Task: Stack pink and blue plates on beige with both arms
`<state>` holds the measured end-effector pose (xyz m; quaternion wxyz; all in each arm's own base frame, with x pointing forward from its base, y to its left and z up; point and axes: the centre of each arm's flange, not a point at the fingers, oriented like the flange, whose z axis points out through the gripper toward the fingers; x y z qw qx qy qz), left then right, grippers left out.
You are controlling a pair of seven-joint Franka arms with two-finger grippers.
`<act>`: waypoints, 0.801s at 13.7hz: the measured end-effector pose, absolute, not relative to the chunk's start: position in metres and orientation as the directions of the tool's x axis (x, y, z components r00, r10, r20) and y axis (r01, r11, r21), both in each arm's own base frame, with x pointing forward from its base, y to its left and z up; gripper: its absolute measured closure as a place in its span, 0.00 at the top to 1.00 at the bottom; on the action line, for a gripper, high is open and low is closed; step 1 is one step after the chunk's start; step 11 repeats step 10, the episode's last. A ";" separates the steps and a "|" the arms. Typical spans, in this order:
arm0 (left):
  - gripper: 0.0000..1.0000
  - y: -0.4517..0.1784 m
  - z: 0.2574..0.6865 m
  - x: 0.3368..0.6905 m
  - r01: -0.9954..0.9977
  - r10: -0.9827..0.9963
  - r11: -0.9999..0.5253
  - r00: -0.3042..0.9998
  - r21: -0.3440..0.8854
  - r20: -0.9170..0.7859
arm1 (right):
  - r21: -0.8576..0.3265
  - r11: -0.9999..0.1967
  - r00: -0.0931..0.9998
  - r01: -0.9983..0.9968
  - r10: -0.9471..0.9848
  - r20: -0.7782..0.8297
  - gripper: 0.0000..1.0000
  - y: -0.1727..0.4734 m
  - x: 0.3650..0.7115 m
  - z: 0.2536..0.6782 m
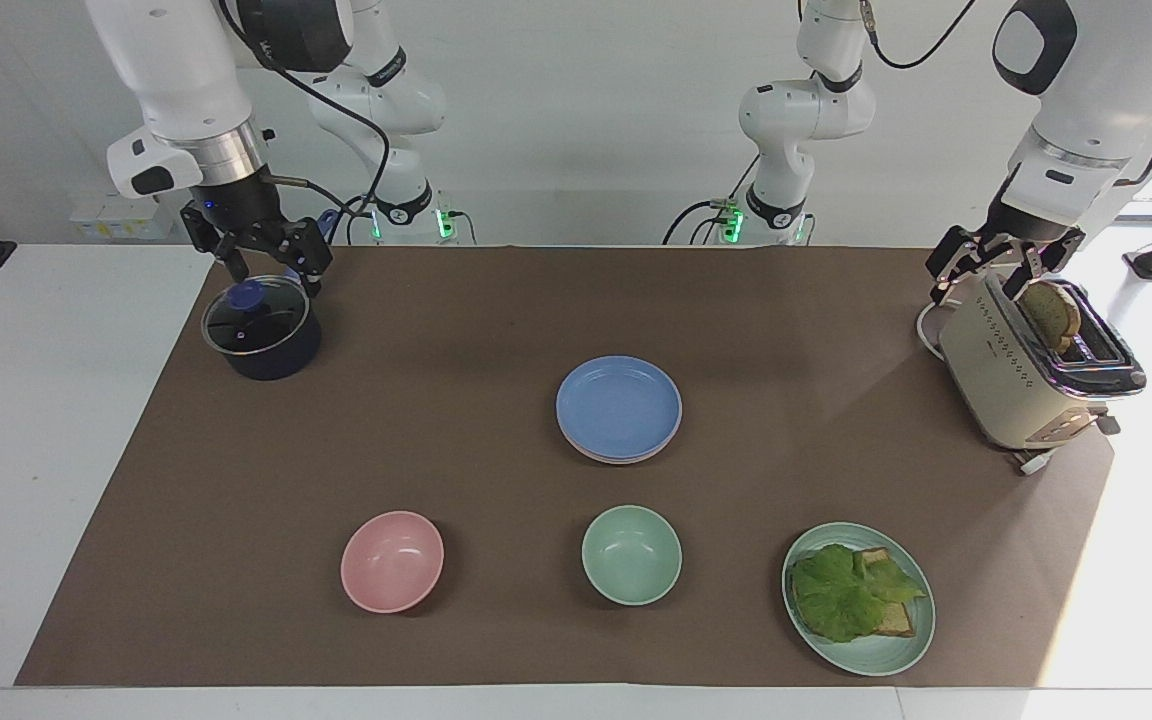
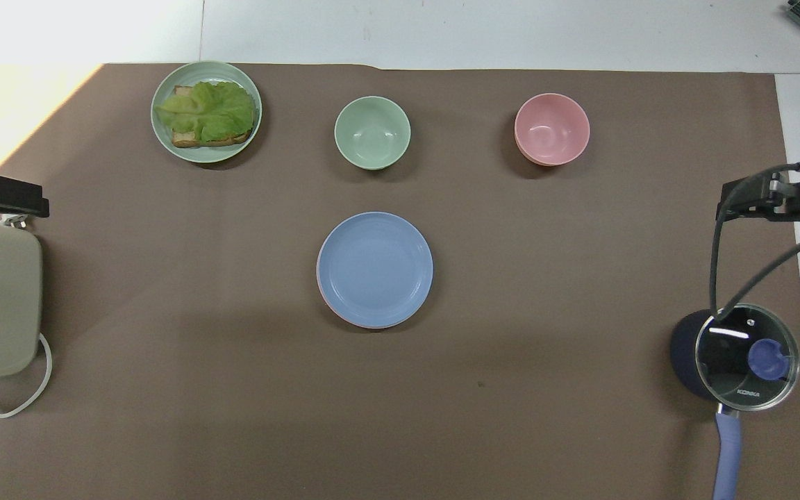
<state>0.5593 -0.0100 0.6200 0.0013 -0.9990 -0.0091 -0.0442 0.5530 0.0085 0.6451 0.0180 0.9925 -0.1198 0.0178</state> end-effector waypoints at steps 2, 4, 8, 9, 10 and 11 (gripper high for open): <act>1.00 -0.010 0.620 0.559 0.018 0.018 -1.000 0.996 -0.002 0.088 | 0.035 -0.975 0.975 -0.219 -0.218 0.030 1.00 0.010 0.552 0.644; 1.00 -0.010 0.620 0.559 0.018 0.018 -1.000 0.996 -0.002 0.088 | 0.036 -0.978 0.979 -0.203 -0.203 0.023 1.00 0.010 0.551 0.642; 1.00 -0.010 0.620 0.559 0.018 0.018 -1.000 0.996 -0.002 0.088 | 0.037 -0.979 0.979 -0.201 -0.201 0.021 1.00 0.010 0.551 0.642; 1.00 -0.010 0.620 0.559 0.018 0.018 -1.000 0.996 -0.002 0.088 | 0.037 -0.979 0.979 -0.201 -0.200 0.021 1.00 0.010 0.551 0.642; 1.00 -0.010 0.620 0.559 0.018 0.018 -1.000 0.996 -0.002 0.088 | 0.037 -0.979 0.979 -0.201 -0.200 0.021 1.00 0.010 0.551 0.642; 1.00 -0.010 0.620 0.559 0.018 0.018 -1.000 0.996 -0.002 0.088 | 0.037 -0.979 0.979 -0.201 -0.200 0.021 1.00 0.010 0.551 0.642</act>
